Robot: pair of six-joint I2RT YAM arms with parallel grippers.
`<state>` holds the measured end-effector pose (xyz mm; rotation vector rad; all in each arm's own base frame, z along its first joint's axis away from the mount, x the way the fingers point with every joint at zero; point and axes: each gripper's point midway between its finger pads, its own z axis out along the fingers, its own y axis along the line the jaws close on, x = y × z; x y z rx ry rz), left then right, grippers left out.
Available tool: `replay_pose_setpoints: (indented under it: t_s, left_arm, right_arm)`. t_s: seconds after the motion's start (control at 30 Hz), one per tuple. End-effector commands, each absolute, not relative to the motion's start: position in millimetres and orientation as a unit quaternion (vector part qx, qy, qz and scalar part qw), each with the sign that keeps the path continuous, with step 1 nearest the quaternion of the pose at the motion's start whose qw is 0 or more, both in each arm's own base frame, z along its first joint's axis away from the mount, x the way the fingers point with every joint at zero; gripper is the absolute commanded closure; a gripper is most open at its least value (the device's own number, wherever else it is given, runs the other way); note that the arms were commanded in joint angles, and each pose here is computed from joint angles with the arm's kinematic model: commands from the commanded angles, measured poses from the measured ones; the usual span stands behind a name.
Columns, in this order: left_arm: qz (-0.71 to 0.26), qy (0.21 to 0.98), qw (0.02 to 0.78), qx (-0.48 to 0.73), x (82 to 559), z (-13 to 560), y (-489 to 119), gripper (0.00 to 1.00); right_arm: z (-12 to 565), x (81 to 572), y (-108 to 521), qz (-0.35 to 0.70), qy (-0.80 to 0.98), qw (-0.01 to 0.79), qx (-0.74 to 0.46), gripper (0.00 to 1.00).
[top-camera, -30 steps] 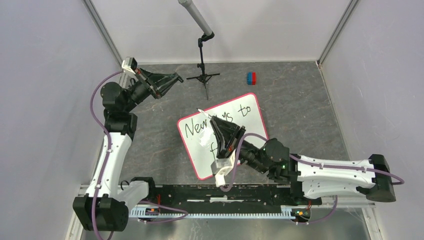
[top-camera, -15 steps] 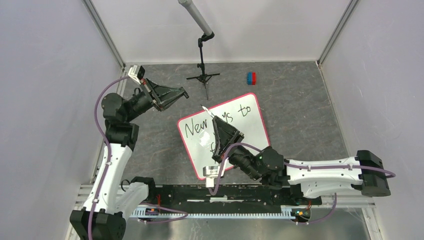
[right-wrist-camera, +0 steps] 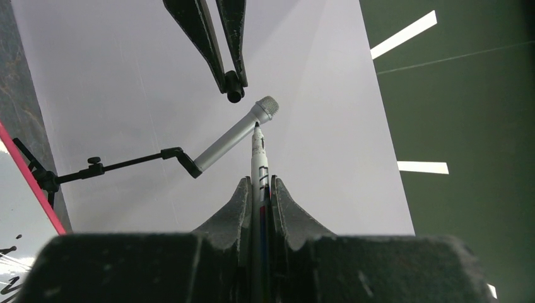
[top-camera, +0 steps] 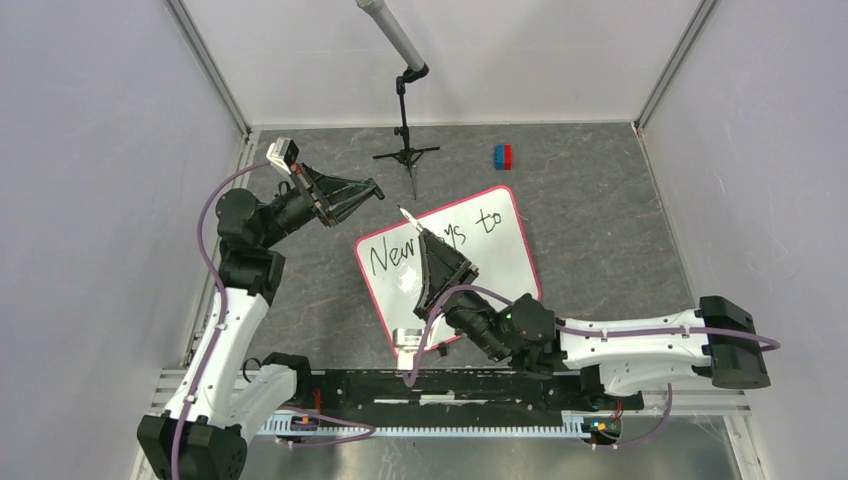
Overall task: Write a sentence on the whiteboard
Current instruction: Insert the whiteboard marker without the cap into the pen cap.
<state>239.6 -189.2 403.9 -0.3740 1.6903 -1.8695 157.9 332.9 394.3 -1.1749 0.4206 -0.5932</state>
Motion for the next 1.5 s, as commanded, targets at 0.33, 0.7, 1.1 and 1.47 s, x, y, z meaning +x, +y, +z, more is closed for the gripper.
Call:
replay_pose_setpoints:
  t_s: [0.33, 0.7, 1.1, 1.47]
  left_arm:
    - [-0.712, 0.620, 0.306, -0.118, 225, 420, -191, 0.98]
    - [-0.712, 0.621, 0.305, -0.118, 224, 419, -192, 0.98]
    - [-0.719, 0.620, 0.295, -0.108, 217, 424, -195, 0.98]
    - [-0.721, 0.623, 0.289, -0.094, 209, 424, -198, 0.98]
  right_arm:
    - [420, 159, 341, -0.276, 0.211, 0.785, -0.512, 1.00]
    - [422, 155, 347, -0.273, 0.208, 0.786, -0.514, 1.00]
    - [418, 155, 349, -0.273, 0.209, 0.783, -0.519, 1.00]
    - [416, 156, 349, -0.276, 0.209, 0.780, -0.522, 1.00]
